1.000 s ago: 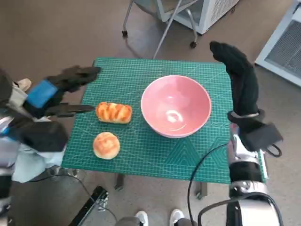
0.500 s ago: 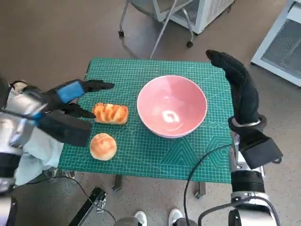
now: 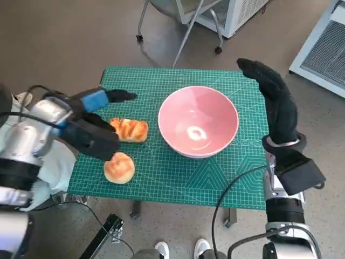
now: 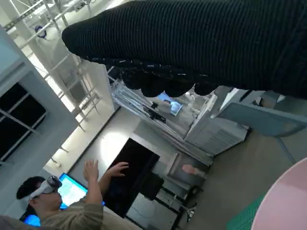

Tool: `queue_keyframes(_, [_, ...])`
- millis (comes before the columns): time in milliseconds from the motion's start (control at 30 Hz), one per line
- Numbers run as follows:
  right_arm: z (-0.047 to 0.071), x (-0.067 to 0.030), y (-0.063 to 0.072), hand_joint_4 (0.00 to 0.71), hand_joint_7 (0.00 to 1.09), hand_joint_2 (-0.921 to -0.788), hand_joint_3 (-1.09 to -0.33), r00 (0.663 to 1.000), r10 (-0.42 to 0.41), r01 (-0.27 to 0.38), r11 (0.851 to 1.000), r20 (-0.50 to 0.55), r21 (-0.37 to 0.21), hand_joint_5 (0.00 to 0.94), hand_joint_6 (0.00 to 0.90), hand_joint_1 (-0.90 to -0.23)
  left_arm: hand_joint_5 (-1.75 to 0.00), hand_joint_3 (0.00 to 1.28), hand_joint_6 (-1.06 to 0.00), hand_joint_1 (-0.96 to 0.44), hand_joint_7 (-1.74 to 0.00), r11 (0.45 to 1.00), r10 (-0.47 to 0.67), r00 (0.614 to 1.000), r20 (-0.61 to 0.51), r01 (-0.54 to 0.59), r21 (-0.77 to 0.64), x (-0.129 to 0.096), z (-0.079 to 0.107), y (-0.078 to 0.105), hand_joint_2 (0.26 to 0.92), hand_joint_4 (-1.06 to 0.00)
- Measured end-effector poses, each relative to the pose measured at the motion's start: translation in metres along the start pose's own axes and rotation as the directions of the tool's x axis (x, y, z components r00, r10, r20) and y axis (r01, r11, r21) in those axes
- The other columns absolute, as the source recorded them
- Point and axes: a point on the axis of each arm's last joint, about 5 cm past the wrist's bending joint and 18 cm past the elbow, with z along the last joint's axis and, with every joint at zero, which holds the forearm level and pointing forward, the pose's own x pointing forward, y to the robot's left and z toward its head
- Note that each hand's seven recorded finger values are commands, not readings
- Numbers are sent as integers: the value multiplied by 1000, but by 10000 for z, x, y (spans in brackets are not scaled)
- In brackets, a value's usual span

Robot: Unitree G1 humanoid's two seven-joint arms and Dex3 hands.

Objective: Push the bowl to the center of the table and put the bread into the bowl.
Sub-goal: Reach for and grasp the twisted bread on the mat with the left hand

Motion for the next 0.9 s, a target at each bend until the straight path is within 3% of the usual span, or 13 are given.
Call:
queue_keyframes(500, [-10, -48, 8, 340, 930, -921, -831, 1000, -8, 8, 1000, -11, 5, 75, 1, -586, 0, 4, -466, -173, -15, 993, -116, 993, -35, 115, -8, 201, 109, -117, 782, -273])
queue_keyframes(900, [-11, -71, 25, 340, 925, -921, -828, 1000, -17, 17, 1000, -11, 11, 76, 4, -591, -15, 3, -479, -190, -16, 977, -212, 977, -27, 212, 13, 379, 325, -291, 784, -296])
